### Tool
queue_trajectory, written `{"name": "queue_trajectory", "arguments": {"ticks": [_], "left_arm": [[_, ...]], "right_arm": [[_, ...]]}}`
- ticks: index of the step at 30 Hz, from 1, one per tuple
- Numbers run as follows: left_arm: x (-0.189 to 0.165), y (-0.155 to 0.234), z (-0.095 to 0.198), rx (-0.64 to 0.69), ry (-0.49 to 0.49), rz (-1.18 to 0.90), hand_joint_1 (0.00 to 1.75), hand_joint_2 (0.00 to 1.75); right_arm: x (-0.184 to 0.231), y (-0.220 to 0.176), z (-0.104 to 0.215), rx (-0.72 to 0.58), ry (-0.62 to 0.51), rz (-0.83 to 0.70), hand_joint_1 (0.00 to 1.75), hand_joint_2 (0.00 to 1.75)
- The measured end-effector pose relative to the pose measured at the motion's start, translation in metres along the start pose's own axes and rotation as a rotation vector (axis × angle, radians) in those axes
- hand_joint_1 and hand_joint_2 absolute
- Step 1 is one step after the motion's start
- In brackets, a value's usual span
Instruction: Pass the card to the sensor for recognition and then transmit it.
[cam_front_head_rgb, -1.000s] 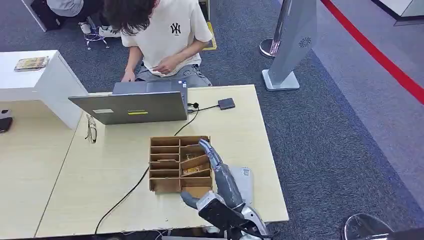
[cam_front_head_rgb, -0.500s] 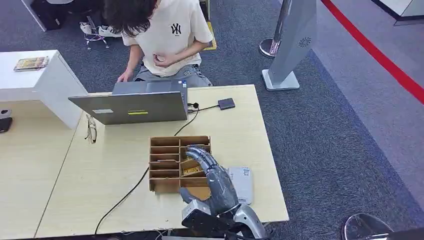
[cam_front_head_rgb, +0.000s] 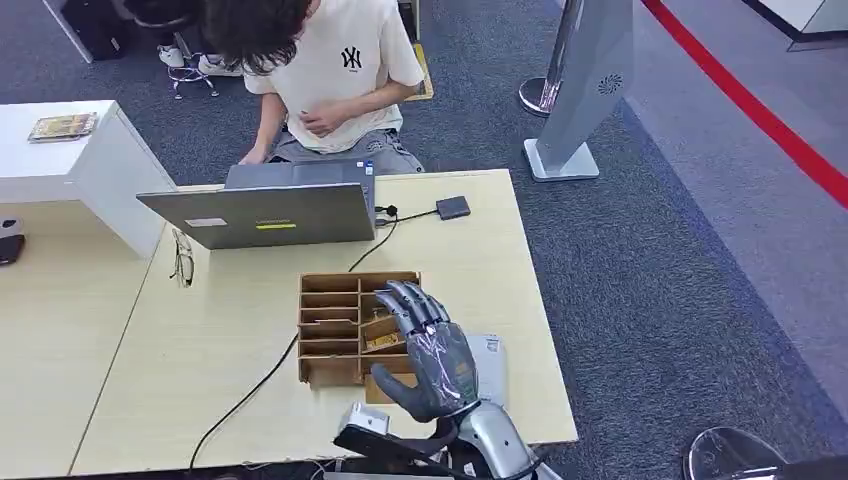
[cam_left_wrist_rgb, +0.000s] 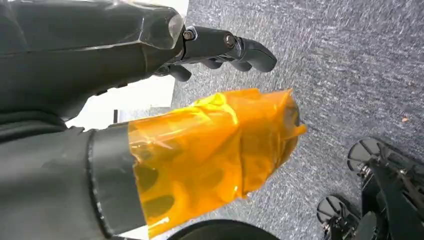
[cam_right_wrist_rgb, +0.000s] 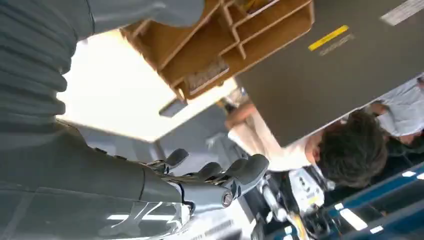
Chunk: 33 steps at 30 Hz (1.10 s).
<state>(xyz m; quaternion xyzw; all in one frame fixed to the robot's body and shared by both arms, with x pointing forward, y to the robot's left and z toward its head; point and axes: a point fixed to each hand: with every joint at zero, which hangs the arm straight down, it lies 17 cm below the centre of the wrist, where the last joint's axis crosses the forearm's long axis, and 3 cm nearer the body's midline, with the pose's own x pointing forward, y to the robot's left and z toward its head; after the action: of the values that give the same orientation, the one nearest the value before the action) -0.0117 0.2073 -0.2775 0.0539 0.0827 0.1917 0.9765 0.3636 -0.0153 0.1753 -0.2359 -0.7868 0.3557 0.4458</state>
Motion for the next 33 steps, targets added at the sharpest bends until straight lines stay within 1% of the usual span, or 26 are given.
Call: {"name": "queue_trajectory", "arguments": {"ticks": [5,6,7,8,9,11,12,13,14,17,18,21,23,24,25,28,29,33], "left_arm": [[0.002,0.004,-0.001,-0.001,-0.002,-0.013,0.0,0.0],[0.002,0.005,-0.001,-0.001,-0.002,-0.013,0.0,0.0],[0.003,0.005,-0.001,0.001,-0.003,-0.013,0.0,0.0],[0.003,0.006,-0.001,0.0,-0.003,-0.014,0.0,0.0],[0.003,0.006,-0.001,0.001,-0.004,-0.016,0.0,0.0],[0.004,0.007,-0.002,0.001,-0.005,-0.02,0.0,0.0],[0.004,0.007,-0.002,0.001,-0.006,-0.021,0.0,0.0],[0.004,0.007,-0.002,0.0,-0.006,-0.022,0.0,0.0],[0.004,0.007,-0.002,-0.001,-0.006,-0.022,0.0,0.0],[0.005,0.009,-0.002,-0.002,-0.007,-0.026,0.0,0.0],[0.005,0.009,-0.002,-0.003,-0.007,-0.028,0.0,0.0],[0.006,0.009,-0.002,-0.004,-0.008,-0.033,0.0,0.0],[0.005,0.009,-0.002,-0.007,-0.008,-0.036,0.0,0.0],[0.006,0.009,-0.002,-0.009,-0.008,-0.036,0.0,0.0],[0.006,0.009,-0.002,-0.011,-0.009,-0.037,0.0,0.0],[0.006,0.008,-0.002,-0.015,-0.008,-0.038,0.0,0.0],[0.006,0.008,-0.002,-0.015,-0.008,-0.038,0.0,0.0],[0.006,0.008,-0.002,-0.018,-0.008,-0.04,0.0,0.0]], "right_arm": [[-0.002,0.005,-0.009,0.021,0.001,0.067,0.52,1.75],[-0.002,0.005,-0.01,0.022,0.002,0.07,0.58,1.75],[-0.002,0.005,-0.011,0.021,0.001,0.074,0.59,1.75],[-0.001,0.005,-0.012,0.021,-0.001,0.078,0.82,1.75],[-0.002,0.005,-0.014,0.021,-0.004,0.084,1.12,1.75],[-0.005,0.004,-0.022,0.021,-0.008,0.085,1.12,1.75],[-0.008,0.003,-0.028,0.019,-0.012,0.09,1.33,1.75],[-0.011,0.002,-0.033,0.017,-0.011,0.096,1.34,1.75],[-0.013,0.0,-0.036,0.015,-0.011,0.102,1.33,1.75],[-0.017,-0.002,-0.044,0.014,-0.015,0.124,1.38,1.75],[-0.019,-0.002,-0.047,0.014,-0.015,0.132,1.33,1.75],[-0.024,-0.002,-0.052,0.02,-0.011,0.146,1.33,1.75],[-0.028,-0.002,-0.055,0.025,-0.007,0.157,1.24,1.75],[-0.029,-0.003,-0.057,0.026,-0.005,0.161,1.24,1.75],[-0.031,-0.003,-0.059,0.027,-0.003,0.166,1.2,1.75],[-0.037,-0.002,-0.063,0.039,0.003,0.183,1.2,1.75],[-0.038,-0.003,-0.064,0.04,0.005,0.186,1.12,1.75],[-0.043,0.0,-0.065,0.051,0.012,0.198,1.1,1.75]]}}
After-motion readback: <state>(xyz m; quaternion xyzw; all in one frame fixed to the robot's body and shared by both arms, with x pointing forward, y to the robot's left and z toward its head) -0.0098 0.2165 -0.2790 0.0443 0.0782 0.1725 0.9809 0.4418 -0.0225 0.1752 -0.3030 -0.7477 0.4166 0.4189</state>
